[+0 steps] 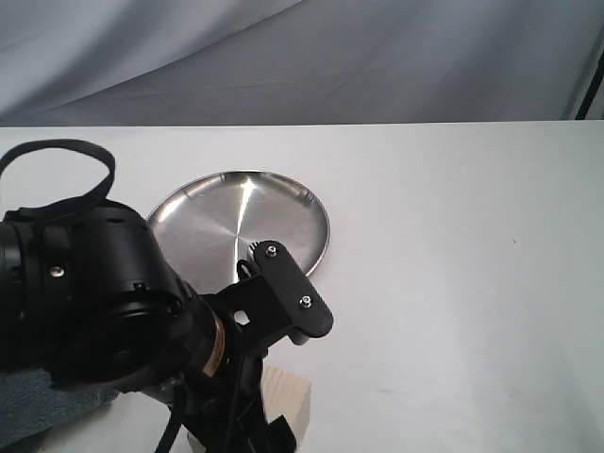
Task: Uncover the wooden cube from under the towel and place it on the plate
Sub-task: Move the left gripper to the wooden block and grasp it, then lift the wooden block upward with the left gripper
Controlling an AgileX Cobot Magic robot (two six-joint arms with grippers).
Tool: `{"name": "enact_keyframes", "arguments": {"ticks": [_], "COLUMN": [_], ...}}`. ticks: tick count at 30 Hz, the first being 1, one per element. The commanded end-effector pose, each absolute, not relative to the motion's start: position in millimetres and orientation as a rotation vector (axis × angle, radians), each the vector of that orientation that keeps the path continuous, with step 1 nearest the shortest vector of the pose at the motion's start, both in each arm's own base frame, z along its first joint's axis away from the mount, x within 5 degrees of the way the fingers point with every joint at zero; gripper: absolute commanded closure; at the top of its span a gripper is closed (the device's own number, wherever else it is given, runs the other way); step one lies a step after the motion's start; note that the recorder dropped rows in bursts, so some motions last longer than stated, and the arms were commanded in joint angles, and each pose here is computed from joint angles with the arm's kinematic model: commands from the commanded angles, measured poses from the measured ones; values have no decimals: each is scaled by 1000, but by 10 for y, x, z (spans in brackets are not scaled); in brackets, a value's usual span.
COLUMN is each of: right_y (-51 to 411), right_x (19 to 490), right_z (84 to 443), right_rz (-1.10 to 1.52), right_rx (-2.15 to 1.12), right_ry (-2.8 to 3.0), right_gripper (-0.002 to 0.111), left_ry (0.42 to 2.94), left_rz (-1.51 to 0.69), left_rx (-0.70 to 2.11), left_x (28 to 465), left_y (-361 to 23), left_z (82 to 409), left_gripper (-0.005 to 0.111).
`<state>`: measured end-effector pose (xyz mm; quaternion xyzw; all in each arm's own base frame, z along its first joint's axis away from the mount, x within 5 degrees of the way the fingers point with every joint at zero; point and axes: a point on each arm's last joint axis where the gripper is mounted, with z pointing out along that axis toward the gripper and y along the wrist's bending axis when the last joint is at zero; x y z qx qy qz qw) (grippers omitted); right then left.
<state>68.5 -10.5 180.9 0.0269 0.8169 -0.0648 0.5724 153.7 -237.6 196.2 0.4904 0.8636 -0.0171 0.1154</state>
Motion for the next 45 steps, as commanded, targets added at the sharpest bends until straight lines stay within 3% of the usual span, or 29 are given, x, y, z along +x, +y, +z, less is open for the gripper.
{"name": "enact_keyframes", "arguments": {"ticks": [1, 9, 21, 28, 41, 45], "right_y": [-110, -110, -110, -110, -110, -110], "right_x": [688, 688, 688, 688, 688, 688], "right_z": [1806, 1806, 1806, 1806, 1806, 1806], "right_rz": [-159, -159, -159, -159, -159, -159], "right_rx": [68, 68, 68, 68, 68, 68], "right_ry": [1911, 1911, 1911, 1911, 1911, 1911], "right_gripper": [108, 108, 108, 108, 108, 108], "left_ry": [2584, 2692, 2741, 2723, 2837, 2794], "left_rz": [-122, -301, -240, -200, -146, -213], "left_rx": [1317, 1025, 843, 813, 890, 866], "left_x": [1520, 1481, 1560, 1697, 1707, 1744], "left_y": [-2424, -2475, -2432, -2356, -2426, -2493], "left_z": [1986, 2096, 2069, 2060, 1723, 1698], "left_gripper": [2, 2, 2, 2, 2, 2]}}
